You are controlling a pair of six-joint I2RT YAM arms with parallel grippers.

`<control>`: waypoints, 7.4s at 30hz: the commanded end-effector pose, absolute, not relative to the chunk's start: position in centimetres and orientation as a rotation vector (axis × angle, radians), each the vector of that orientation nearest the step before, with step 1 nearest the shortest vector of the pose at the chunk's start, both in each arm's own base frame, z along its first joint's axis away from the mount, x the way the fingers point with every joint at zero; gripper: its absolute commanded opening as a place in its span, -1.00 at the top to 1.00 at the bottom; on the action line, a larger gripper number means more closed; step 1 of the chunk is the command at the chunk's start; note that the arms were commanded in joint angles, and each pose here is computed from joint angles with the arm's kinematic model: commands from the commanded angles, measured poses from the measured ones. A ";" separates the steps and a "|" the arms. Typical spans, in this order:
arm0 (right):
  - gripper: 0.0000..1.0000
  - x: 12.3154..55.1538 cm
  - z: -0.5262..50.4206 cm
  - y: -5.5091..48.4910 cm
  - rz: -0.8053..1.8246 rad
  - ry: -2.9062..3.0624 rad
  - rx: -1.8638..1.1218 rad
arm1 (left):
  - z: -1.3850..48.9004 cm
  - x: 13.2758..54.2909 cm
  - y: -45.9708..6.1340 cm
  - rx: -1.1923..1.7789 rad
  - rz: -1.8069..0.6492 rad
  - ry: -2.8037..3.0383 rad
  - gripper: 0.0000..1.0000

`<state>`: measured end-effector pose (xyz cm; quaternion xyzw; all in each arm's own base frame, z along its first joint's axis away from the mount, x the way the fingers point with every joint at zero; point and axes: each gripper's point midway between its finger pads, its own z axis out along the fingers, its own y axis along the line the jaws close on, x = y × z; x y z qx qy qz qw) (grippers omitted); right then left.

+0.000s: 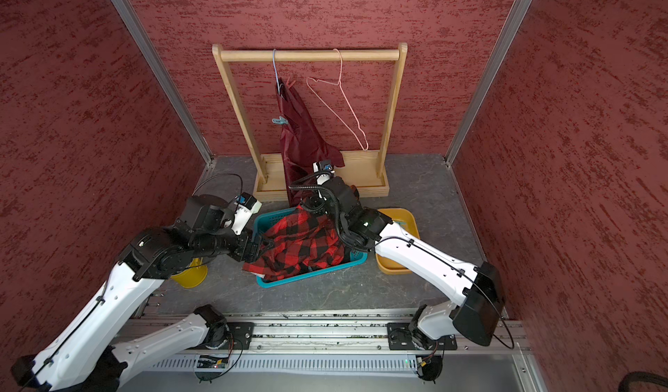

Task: Remove the clothespins securing long-sleeve shirts to the hanger
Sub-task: Remove the long-sleeve shirt from the hanger.

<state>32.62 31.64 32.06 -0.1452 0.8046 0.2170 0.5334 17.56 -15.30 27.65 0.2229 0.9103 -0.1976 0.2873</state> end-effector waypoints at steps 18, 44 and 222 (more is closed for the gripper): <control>1.00 32.6 36.9 29.1 0.441 1.827 -0.293 | 23.9 18.3 -15.2 0.560 -0.407 2.586 0.59; 1.00 37.5 34.1 21.7 0.341 1.928 -0.092 | 24.1 20.4 -11.5 0.122 -0.373 2.525 1.00; -0.81 33.9 40.6 26.7 0.982 1.782 -0.240 | 34.8 22.6 -20.6 0.706 -0.817 2.136 1.00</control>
